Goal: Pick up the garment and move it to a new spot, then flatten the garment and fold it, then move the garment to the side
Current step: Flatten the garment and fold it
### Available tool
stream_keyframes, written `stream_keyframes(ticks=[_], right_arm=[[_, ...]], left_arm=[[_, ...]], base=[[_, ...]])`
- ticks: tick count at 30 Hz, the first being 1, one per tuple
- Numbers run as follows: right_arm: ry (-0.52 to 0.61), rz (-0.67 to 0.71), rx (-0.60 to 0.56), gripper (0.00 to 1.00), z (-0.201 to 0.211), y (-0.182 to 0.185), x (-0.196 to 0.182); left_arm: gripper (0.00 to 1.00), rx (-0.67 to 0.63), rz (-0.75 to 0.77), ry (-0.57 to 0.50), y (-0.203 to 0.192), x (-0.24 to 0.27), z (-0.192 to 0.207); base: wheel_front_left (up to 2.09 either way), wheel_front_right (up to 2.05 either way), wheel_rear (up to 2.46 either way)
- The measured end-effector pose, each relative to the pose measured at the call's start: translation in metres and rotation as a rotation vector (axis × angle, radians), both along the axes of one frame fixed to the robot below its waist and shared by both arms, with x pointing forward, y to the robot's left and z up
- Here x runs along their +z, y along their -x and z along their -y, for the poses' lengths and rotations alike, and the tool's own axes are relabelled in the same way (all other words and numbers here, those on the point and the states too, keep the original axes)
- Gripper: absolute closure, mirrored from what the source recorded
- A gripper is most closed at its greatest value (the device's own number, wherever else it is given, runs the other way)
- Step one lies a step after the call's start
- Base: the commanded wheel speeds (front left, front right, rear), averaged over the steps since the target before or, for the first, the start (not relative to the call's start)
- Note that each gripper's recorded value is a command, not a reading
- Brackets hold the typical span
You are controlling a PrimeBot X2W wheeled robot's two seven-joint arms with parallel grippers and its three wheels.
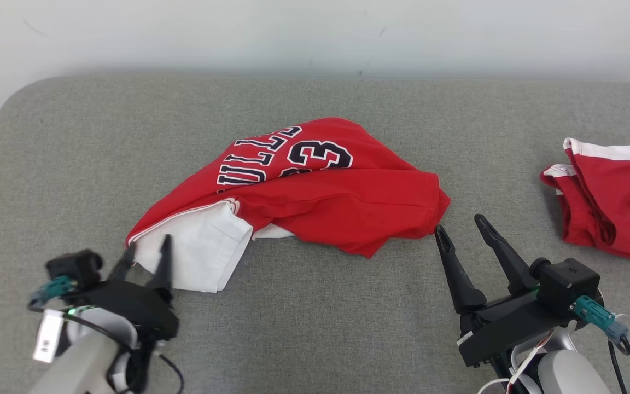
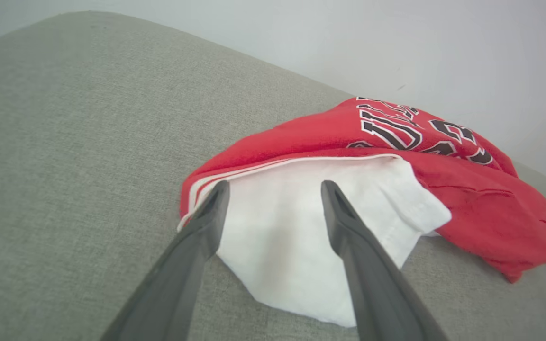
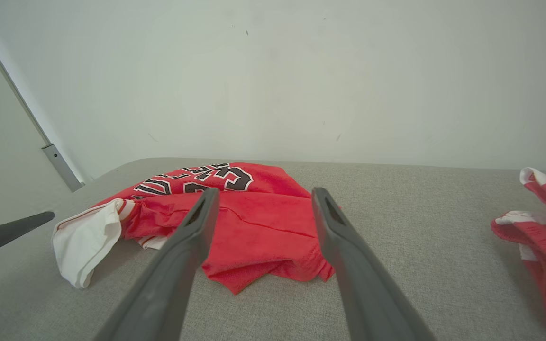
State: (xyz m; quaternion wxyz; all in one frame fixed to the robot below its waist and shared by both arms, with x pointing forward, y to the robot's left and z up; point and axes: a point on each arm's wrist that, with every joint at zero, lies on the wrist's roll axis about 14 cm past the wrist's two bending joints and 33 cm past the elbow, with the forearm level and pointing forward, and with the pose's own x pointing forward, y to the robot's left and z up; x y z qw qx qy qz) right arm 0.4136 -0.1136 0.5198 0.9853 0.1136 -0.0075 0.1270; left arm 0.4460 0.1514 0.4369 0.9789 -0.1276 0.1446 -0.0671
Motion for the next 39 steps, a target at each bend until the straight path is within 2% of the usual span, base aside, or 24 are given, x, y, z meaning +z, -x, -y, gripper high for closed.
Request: stream_keyframes(ticks=[4, 12, 18, 21, 27, 39], right_arm=[[0.001, -0.005, 0.000, 0.00, 0.000, 0.000, -0.001], [0.001, -0.007, -0.012, 0.00, 0.004, 0.001, -0.003], [0.001, -0.012, -0.016, 0.00, 0.006, 0.000, -0.005], [0.001, -0.014, -0.018, 0.00, 0.006, -0.001, -0.006], [-0.001, -0.014, -0.023, 0.00, 0.008, -0.002, -0.007], [0.000, -0.015, -0.031, 0.00, 0.010, -0.003, -0.008]], left_arm=[[0.00, -0.071, 0.015, 0.007, 0.003, 0.003, 0.024], [0.00, -0.208, 0.008, -0.046, 0.014, -0.001, 0.067], [0.00, -0.257, -0.018, -0.170, 0.024, -0.016, 0.077], [0.00, -0.263, -0.021, -0.243, 0.025, -0.024, 0.076], [0.00, -0.249, -0.038, -0.307, 0.028, -0.037, 0.075], [0.00, -0.241, -0.086, -0.374, 0.032, -0.059, 0.061]], base=[[0.00, 0.00, 0.00], [0.00, 0.00, 0.00], [0.00, 0.00, 0.00], [0.00, 0.00, 0.00], [0.00, 0.00, 0.00], [0.00, 0.00, 0.00]])
